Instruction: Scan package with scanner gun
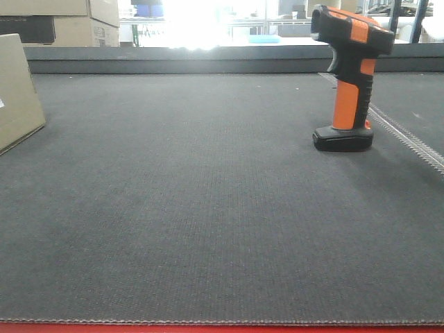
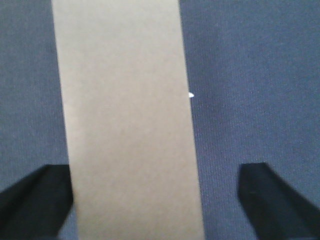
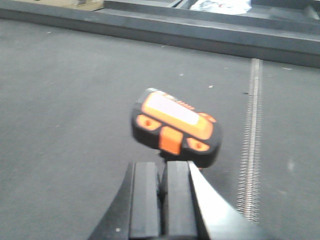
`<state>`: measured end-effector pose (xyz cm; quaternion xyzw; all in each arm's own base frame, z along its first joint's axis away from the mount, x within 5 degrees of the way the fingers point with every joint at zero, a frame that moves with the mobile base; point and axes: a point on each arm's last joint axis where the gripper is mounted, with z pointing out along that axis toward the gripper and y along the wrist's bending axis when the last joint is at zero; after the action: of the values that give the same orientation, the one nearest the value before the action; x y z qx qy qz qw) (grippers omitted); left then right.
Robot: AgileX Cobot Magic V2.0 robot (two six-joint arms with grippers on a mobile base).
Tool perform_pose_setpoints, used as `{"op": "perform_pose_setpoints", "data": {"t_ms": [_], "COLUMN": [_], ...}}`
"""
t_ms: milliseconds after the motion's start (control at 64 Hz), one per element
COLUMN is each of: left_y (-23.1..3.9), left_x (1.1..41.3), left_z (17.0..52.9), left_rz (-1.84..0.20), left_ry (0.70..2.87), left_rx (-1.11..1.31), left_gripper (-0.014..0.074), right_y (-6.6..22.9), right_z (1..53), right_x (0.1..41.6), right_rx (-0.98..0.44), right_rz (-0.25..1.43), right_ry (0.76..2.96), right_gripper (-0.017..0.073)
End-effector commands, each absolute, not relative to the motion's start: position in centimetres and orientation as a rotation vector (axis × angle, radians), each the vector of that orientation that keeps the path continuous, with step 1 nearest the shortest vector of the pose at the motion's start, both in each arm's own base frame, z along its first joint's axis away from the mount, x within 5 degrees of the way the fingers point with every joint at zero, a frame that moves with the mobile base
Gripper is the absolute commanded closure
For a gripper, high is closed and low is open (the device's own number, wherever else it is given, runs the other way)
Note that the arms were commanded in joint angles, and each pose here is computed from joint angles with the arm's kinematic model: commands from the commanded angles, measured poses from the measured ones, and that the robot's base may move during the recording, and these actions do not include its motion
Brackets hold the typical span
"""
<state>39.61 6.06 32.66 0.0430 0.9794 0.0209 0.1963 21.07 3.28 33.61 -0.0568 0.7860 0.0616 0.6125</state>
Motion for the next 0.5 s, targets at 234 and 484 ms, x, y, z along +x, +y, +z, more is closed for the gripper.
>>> {"op": "perform_pose_setpoints", "data": {"t_ms": [234,484], "left_y": [5.0,3.3], "left_x": [35.5,31.2], "left_z": [39.3,42.8], "left_rz": [0.041,-0.081], "left_ry": [2.587,2.476], "left_rx": [0.09,0.087], "left_gripper": [0.0014,0.0291], "right_y": [-0.3,-0.4], "right_z": [33.5,32.2], "right_x": [20.4,17.9], "right_rx": [0.002,0.014], "right_rz": [0.021,0.007], "right_ry": [1.833,1.805], "right_gripper": [0.0713,0.0713]}}
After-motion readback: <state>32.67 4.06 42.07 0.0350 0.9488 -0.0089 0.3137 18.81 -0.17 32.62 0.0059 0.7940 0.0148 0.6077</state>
